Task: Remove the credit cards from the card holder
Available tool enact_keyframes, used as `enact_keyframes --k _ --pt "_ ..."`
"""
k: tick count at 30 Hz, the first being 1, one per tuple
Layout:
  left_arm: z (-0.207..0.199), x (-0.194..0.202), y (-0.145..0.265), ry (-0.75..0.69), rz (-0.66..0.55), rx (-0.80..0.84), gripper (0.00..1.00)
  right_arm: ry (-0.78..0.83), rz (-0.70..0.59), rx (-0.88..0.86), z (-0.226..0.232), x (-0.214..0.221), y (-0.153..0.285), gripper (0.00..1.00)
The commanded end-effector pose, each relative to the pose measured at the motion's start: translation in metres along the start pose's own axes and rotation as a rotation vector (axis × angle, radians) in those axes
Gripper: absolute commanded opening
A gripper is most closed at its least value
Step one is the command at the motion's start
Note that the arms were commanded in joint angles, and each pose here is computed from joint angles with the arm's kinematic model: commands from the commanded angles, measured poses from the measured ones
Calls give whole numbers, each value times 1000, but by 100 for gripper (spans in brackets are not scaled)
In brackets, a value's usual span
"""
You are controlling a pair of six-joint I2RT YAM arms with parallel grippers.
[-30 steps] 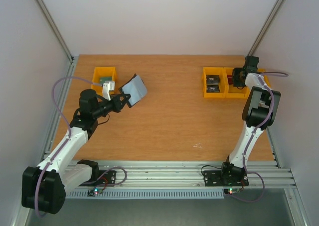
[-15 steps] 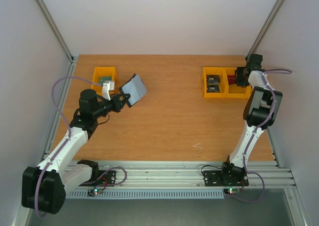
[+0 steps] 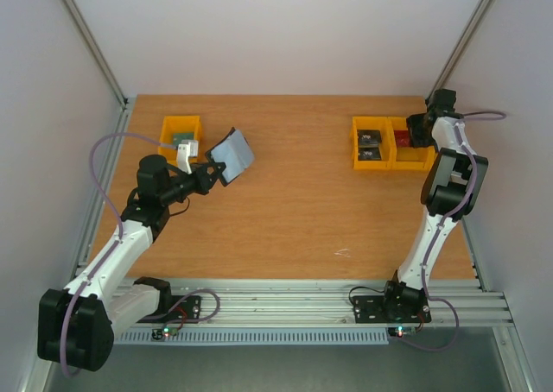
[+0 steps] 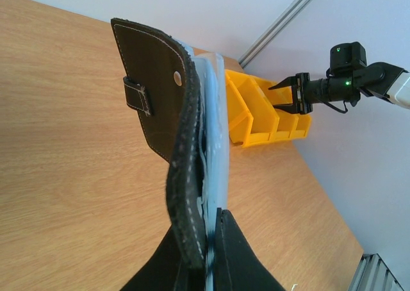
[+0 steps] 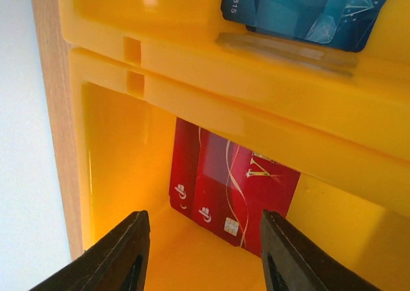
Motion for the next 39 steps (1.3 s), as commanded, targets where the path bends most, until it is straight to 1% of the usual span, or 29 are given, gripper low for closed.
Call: enact_keyframes --k 1,5,7,10,13,20,25,39 --pt "-7 -20 3 -78 -82 22 0 16 0 30 -4 -3 -4 48" --pt "-7 -20 3 -78 -82 22 0 67 -7 22 3 -5 1 52" --pt "-8 -20 3 -79 -83 23 0 108 -22 26 7 -6 8 52" --pt "-8 -20 3 -79 -83 23 0 183 -48 50 8 -4 21 49" --pt "-8 -20 3 -79 -85 24 0 271 -51 93 -1 3 29 44" --pt "-7 -18 4 -76 -88 25 0 380 -26 222 -39 12 24 22" --pt "-8 -18 5 -74 -92 25 0 420 33 280 -50 14 6 16" --pt "-7 -19 3 -72 -89 22 0 430 85 348 -44 6 -31 15"
Point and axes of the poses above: each gripper's point midway between its finger pads, its own y axis back along the fingers, its own z axis along the line the jaws close on, x = y × z, the point moved 6 cm from there along y, back along the fingers, and after that the axes turned 8 degrees about -y, right-handed, at the moved point
